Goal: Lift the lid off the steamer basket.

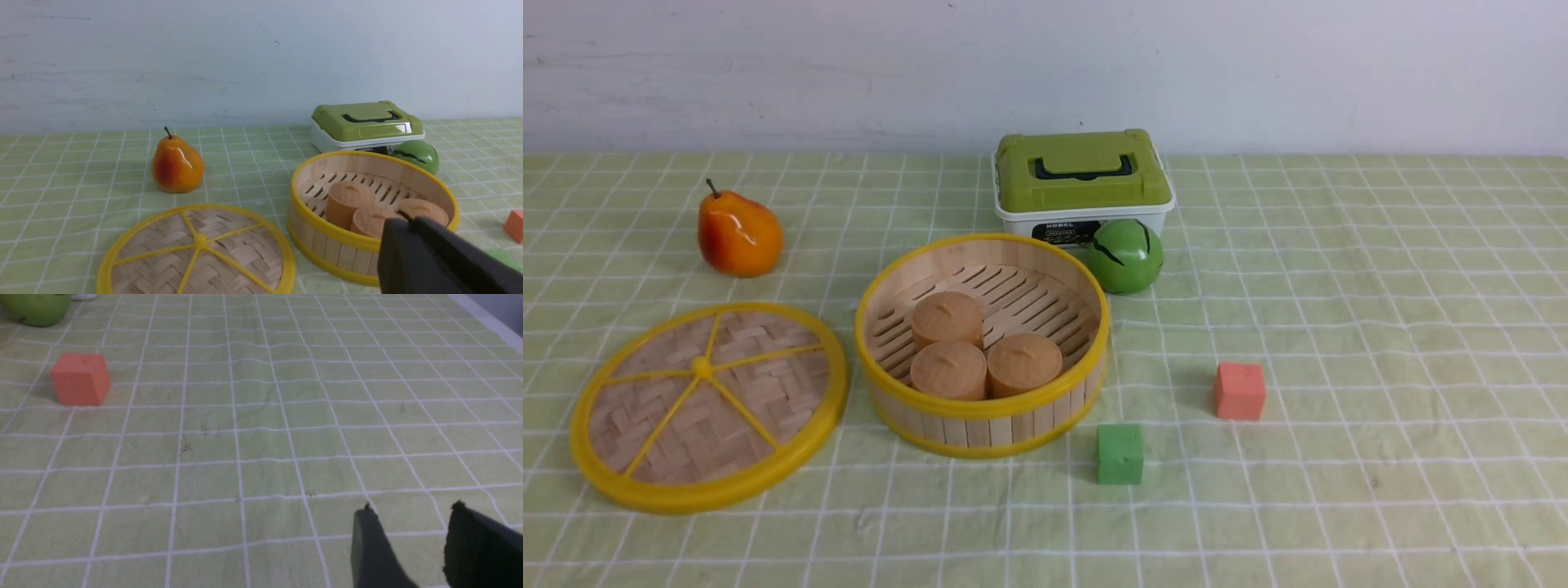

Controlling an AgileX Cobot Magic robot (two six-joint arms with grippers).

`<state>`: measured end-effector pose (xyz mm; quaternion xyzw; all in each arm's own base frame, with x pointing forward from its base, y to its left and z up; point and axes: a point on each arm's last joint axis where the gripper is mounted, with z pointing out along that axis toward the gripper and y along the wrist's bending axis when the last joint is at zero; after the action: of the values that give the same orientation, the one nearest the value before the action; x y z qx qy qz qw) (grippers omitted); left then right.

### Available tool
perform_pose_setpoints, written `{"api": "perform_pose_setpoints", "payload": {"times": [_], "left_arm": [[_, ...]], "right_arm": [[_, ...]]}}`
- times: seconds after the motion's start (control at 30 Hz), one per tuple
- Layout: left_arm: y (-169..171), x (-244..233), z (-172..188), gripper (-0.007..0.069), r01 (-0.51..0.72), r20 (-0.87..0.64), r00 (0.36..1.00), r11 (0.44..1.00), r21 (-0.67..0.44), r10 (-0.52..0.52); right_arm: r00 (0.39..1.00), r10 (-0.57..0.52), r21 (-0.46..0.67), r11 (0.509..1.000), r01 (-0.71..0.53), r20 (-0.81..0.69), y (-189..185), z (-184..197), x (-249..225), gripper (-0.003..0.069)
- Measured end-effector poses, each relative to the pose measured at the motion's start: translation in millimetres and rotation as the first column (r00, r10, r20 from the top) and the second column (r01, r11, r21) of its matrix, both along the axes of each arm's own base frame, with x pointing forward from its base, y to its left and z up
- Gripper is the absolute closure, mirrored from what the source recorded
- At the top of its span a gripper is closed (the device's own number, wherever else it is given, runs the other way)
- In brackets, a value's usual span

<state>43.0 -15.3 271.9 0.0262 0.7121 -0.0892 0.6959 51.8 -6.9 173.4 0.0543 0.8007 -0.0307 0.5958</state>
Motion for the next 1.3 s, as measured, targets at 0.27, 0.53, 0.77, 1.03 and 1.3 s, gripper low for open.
{"api": "perform_pose_setpoints", "payload": {"times": [0.27,0.53,0.77,1.03,1.3], "left_arm": [[-0.8,-0.1,-12.7,0.0638,0.008,-0.016,1.0,1.0,-0.024,-0.008],[0.7,-1.6,-19.1,0.0638,-0.003,0.007,1.0,0.998,-0.064,0.004],[7.7,9.5,-69.2,0.0638,-0.091,-0.147,0.987,0.974,-0.207,0.062],[8.1,10.6,-95.3,0.0638,-0.107,-0.261,0.964,0.974,-0.198,0.053],[7.0,8.5,-103.5,0.0638,-0.075,-0.323,0.945,0.993,-0.094,0.041]], "right_arm": [[1.0,0.0,0.0,1.0,0.0,0.0,0.0,0.0,0.0,0.0418],[1.0,0.0,0.0,1.0,0.0,0.0,0.0,0.0,0.0,0.0418],[1.0,0.0,0.0,1.0,0.0,0.0,0.0,0.0,0.0,0.0418],[1.0,0.0,0.0,1.0,0.0,0.0,0.0,0.0,0.0,0.0418],[1.0,0.0,0.0,1.0,0.0,0.0,0.0,0.0,0.0,0.0418]]}}
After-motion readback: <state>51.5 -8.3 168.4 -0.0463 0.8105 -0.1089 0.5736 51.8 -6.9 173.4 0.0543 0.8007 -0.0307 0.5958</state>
